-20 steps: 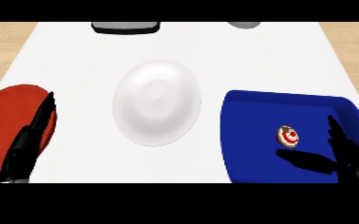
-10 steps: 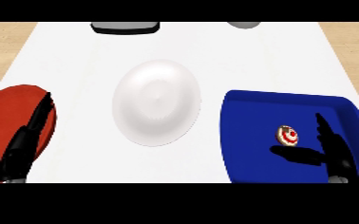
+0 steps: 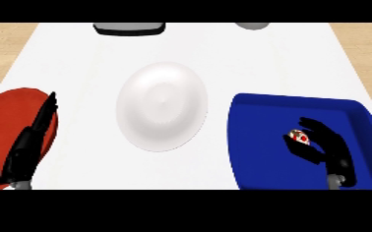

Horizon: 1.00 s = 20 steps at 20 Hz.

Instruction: Pick the cupcake from the tray and place it in the plate

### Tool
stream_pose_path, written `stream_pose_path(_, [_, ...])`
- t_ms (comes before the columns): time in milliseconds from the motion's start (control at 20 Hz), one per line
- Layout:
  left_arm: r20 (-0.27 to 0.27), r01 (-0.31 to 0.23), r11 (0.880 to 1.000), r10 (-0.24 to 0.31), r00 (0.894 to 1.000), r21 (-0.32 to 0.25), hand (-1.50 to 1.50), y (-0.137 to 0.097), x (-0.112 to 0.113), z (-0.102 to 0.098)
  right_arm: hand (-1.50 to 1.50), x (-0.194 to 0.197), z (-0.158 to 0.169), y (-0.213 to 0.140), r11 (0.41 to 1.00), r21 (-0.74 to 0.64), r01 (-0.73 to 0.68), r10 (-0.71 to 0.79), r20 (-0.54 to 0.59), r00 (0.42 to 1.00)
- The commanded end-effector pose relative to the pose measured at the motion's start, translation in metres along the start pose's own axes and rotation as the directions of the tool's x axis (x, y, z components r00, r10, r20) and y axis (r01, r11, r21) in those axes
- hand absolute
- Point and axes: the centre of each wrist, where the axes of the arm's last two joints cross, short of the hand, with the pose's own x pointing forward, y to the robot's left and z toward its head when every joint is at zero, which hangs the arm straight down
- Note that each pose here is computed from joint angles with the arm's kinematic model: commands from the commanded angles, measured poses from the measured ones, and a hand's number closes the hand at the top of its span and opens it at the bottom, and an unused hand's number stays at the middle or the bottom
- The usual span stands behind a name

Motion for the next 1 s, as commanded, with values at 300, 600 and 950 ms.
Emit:
stream_pose_path(300, [0.077,-0.016,0.997,0.022,0.997,-0.074,0.0,-0.016,0.014,-0.008,1.5,0.07,-0.02,0.0,0.904,0.031,-0.427,0.381,0.399,0.834])
stream_pose_path(600, [0.164,-0.004,0.988,0.029,0.986,-0.153,0.0,-0.028,0.029,-0.018,1.5,0.12,-0.019,-0.01,0.606,-0.077,-0.792,0.607,0.688,0.398])
stream_pose_path(950, [0.152,-0.003,0.99,0.025,0.988,-0.143,0.0,-0.029,0.032,-0.024,1.5,0.184,-0.045,-0.039,0.604,-0.245,-0.758,0.561,0.807,0.186])
